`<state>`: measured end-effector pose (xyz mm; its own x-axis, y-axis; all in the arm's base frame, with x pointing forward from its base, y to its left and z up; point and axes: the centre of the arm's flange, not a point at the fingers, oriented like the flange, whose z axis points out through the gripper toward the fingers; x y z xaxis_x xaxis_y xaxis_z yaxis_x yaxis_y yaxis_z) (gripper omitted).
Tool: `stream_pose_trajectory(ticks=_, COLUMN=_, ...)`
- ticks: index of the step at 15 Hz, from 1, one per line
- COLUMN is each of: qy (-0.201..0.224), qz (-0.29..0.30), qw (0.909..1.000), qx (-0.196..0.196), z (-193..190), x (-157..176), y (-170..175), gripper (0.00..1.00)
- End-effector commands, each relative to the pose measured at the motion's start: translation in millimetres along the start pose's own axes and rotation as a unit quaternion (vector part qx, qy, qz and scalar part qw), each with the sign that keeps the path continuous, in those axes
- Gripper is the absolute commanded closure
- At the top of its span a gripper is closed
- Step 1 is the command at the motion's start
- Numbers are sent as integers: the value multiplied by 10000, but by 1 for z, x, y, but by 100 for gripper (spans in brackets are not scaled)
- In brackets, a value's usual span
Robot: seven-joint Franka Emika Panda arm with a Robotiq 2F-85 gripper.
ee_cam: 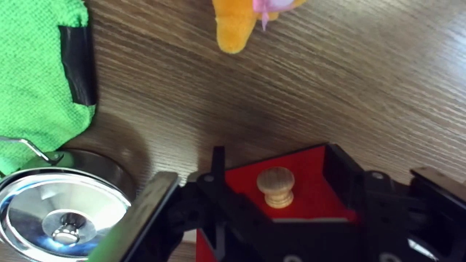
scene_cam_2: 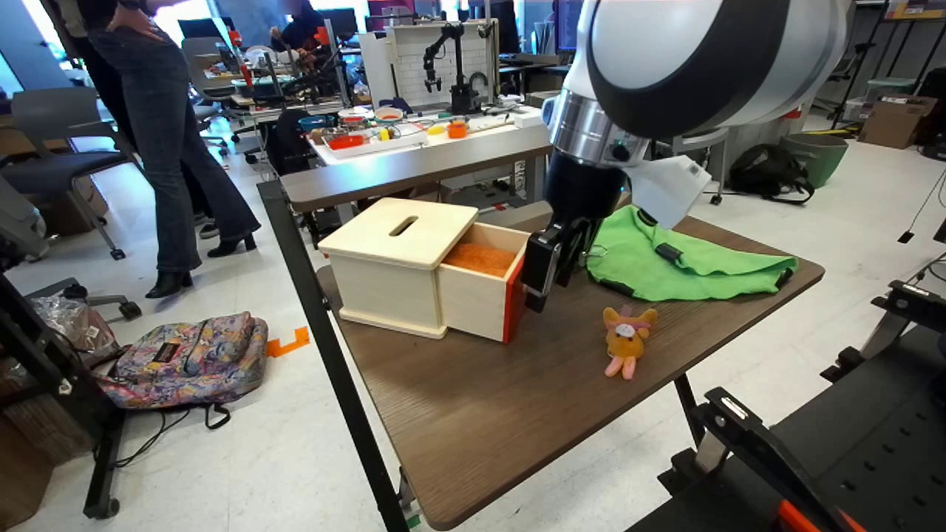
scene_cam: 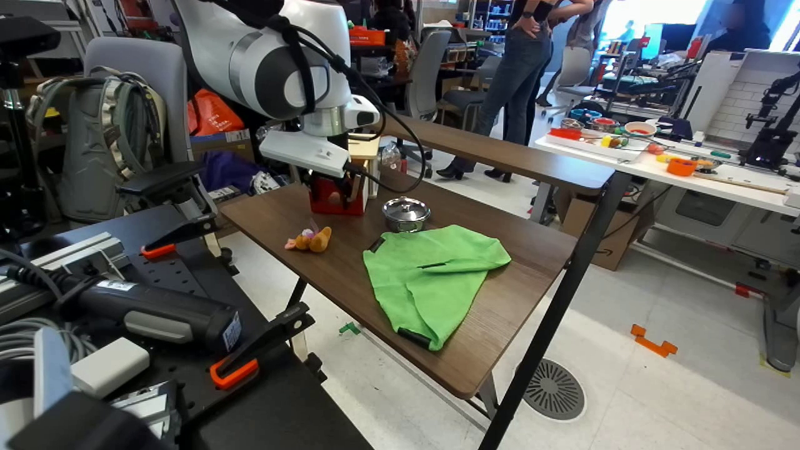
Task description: Open the drawer
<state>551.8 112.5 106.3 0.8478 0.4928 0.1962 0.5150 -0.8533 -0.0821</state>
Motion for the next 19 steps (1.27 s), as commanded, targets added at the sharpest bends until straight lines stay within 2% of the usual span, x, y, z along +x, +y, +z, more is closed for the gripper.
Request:
stream_pose_trajectory(ticks=1, qy=-121, qz=67, qw=9999, qx=84, z=-14, x=-5, y=0, gripper=1)
stream_pose_trajectory(ticks=8, qy=-200, qz=160, qw=9996, qx=120, z=-26, x=2, y=-3, gripper=0)
stream_pose_trajectory(ticks=11, qy=-131, qz=99, qw=9998, qx=147, z=-63, x=24, y=-18, gripper=0)
stream_pose_trajectory(ticks=14, qy=61, qz=161, qw=9989, qx=435, z=-104, x=44, y=-41, gripper=0)
stream_pose_trajectory(ticks=15, qy=42, qz=164, qw=9995, qx=256, z=-66, x=40, y=-32, gripper=0)
stream_pose_trajectory(ticks=17, qy=111, qz=131, qw=9993, qx=334, z=-89, x=52, y=-48, gripper=0)
stream_pose_trajectory(ticks=19, qy=116, qz=126, qw=9993, qx=327, z=-94, x=51, y=-49, gripper=0)
